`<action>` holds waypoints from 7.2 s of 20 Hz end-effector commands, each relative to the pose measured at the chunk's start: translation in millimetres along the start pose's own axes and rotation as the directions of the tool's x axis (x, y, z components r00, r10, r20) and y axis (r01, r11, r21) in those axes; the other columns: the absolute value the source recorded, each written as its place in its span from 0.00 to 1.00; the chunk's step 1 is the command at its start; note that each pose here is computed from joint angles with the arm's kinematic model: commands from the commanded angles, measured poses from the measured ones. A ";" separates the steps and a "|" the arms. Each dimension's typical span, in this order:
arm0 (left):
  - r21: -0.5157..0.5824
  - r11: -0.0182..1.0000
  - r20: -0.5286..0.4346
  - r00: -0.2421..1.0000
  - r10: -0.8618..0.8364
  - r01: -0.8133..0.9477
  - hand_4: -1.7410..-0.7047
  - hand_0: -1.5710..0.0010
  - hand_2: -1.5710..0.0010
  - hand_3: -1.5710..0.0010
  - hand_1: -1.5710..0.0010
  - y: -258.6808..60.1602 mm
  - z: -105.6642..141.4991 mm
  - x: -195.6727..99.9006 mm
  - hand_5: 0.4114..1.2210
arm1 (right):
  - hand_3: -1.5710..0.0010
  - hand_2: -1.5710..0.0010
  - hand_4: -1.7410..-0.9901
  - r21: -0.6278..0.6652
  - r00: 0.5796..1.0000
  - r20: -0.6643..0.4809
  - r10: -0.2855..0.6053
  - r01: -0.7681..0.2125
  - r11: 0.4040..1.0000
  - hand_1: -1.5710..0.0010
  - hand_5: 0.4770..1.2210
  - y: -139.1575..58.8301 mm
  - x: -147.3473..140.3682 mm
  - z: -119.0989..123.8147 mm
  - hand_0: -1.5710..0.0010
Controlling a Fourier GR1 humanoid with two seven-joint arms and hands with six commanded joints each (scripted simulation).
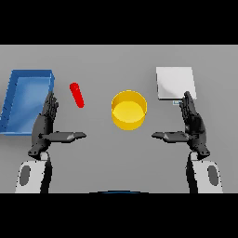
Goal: Pick up the red beaker and tilt it to pour out 1 green nut into yellow bowl. Pick up the yellow bowl and place it on the metallic measuring scale.
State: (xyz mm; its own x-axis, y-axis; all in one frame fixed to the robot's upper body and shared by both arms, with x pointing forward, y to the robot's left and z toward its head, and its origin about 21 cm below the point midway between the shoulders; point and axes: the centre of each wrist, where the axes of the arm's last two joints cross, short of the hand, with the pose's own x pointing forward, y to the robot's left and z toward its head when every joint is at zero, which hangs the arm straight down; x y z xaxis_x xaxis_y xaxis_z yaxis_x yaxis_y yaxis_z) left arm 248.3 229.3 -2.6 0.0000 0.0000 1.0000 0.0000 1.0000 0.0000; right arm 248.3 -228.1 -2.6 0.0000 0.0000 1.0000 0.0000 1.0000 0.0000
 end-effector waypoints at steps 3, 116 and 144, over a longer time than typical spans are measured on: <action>0.004 1.000 -0.003 1.000 -0.002 0.002 0.57 1.00 1.00 1.00 1.00 5.4 -1.8 0.5 0.23 | 1.00 1.00 0.76 -0.001 1.000 0.001 0.000 0.000 1.000 1.00 0.16 -0.8 -0.2 1.1 1.00; 0.194 -0.793 0.615 -0.701 -0.360 0.578 0.00 0.00 0.00 0.00 0.00 -192.3 -146.3 111.9 1.00 | 1.00 1.00 0.64 -0.034 0.963 0.092 0.255 -0.253 0.967 1.00 0.15 6.4 1.4 36.2 1.00; 0.056 -0.251 0.140 -0.257 -0.956 0.966 0.01 0.00 0.01 0.13 0.00 -62.8 -232.3 311.2 1.00 | 1.00 1.00 0.69 -0.012 0.963 0.141 0.231 -0.232 0.973 1.00 0.15 4.4 4.8 30.7 1.00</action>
State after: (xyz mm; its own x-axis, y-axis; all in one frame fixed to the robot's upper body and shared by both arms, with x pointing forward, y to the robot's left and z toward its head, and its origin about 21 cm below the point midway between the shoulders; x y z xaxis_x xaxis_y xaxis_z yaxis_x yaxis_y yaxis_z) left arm 480.8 168.0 308.4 -0.1365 -0.9571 -0.2554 -0.0520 -0.2506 0.9667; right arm 217.4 -223.8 2.0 -0.1418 0.2311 0.9625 0.0118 0.9727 -0.2318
